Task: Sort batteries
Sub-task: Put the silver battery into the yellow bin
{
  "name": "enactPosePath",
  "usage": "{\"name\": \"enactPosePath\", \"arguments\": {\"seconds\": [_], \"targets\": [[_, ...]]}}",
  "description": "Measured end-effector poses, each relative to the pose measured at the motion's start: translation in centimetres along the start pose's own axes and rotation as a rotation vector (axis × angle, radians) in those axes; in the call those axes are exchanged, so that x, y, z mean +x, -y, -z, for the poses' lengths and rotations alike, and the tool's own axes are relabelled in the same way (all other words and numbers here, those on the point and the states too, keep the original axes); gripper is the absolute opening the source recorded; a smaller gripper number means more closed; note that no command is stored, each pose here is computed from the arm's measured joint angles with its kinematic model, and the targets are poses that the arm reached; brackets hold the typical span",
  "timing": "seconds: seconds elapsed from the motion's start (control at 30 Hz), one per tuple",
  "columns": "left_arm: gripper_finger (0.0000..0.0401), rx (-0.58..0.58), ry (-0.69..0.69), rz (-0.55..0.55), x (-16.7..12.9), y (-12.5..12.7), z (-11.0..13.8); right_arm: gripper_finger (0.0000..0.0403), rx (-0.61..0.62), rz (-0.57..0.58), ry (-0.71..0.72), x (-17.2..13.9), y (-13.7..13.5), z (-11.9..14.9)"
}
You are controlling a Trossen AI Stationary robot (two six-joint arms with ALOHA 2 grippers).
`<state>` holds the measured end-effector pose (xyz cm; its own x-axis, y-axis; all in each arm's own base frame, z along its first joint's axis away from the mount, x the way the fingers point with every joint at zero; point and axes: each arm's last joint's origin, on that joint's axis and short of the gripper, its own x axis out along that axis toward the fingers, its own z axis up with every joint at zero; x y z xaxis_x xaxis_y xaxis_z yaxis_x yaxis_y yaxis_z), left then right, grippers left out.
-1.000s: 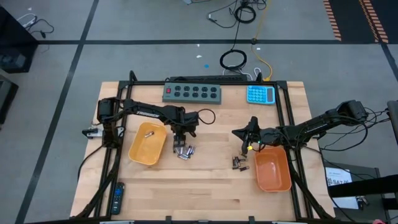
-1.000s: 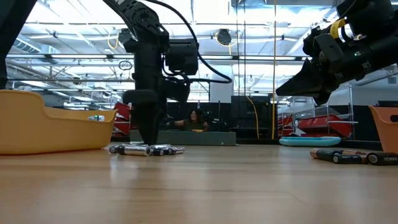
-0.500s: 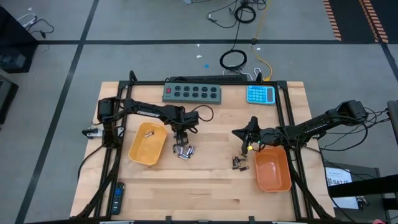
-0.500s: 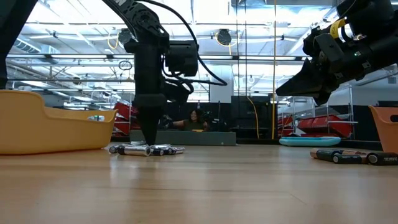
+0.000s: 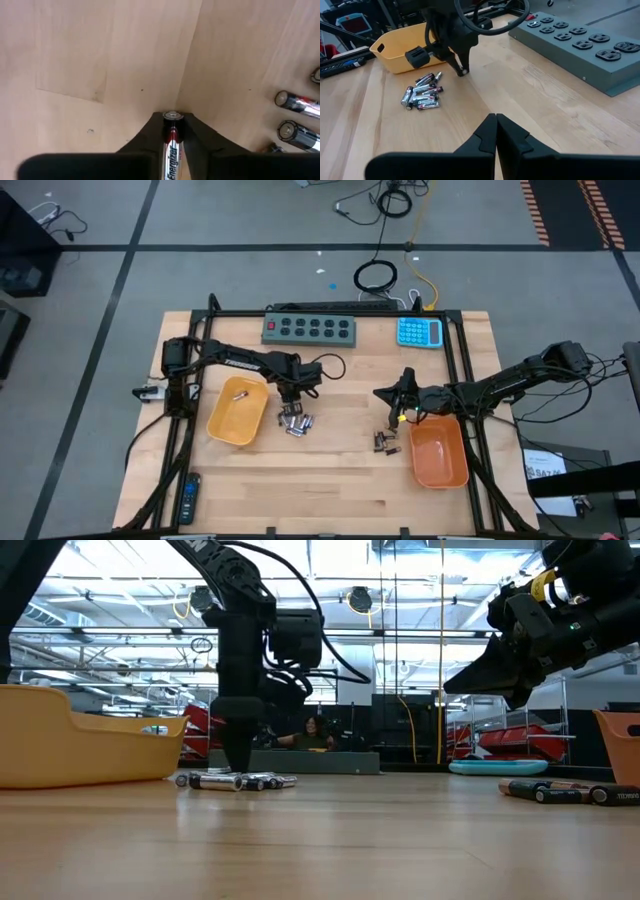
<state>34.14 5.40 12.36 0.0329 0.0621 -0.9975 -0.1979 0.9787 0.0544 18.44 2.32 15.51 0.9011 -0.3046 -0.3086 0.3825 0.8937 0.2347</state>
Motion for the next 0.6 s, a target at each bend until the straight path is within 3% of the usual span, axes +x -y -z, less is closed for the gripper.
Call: {"name": "enactPosePath", "arguments": {"seconds": [0.37,0.5,0.6], "targets": [[0.0049,0.09,0.029,-0.097,-0.2,0.7,-0.3,0.0,0.0,0.0,0.0,0.0,0.0,0.0],[0.0049,0.131,0.083,-0.14,-1.5,1.4,-0.2,0.0,0.0,0.002,0.0,0.0,0.0,0.0],[0.0049,0.097,0.134,-0.146,-3.5,1.5,0.1,0.0,-0.002,0.019,0.006,0.0,0.1,0.0]]}}
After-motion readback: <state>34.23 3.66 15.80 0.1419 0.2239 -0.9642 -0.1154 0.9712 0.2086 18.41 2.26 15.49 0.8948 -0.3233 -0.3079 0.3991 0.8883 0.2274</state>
